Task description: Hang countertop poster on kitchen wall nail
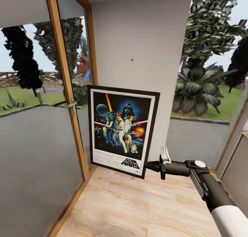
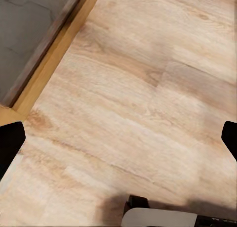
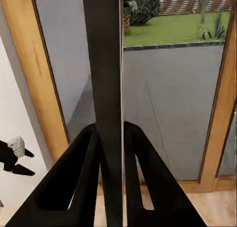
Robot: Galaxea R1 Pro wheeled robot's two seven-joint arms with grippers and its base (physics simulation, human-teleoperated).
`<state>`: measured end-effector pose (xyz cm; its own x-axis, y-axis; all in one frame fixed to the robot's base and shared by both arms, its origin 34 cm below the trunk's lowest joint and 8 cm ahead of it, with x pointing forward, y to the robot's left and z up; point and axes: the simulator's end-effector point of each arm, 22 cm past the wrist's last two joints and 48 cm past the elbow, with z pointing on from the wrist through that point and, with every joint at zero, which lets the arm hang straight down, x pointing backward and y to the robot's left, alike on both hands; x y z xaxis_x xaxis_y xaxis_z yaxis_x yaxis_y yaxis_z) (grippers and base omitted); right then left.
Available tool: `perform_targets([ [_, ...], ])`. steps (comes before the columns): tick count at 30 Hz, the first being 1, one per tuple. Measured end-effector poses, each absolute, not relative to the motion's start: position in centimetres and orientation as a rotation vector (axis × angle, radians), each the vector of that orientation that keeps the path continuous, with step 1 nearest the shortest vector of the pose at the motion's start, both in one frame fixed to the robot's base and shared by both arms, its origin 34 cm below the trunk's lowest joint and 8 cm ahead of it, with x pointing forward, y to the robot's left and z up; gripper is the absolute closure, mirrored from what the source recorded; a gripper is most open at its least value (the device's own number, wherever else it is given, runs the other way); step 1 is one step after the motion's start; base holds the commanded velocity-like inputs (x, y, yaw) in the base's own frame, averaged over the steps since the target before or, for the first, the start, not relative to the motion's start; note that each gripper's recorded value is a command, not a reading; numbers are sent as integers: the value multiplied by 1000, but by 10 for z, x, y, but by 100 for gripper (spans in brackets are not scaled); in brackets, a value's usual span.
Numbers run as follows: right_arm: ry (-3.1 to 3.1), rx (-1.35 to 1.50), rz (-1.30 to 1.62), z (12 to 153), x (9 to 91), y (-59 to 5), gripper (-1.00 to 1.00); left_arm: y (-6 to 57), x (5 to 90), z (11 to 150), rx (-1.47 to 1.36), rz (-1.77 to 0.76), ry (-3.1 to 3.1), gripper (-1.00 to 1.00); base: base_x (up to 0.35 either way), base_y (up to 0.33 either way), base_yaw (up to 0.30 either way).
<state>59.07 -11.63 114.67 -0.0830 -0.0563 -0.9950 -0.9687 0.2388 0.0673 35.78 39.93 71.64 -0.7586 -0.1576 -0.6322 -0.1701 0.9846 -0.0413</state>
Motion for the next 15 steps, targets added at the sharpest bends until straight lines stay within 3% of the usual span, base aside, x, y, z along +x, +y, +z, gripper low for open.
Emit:
perform_targets([
  [15, 1411, -1043, 1047, 1150, 590, -116, 100, 399, 360, 718, -227, 23, 2438, -100, 248, 276, -297],
])
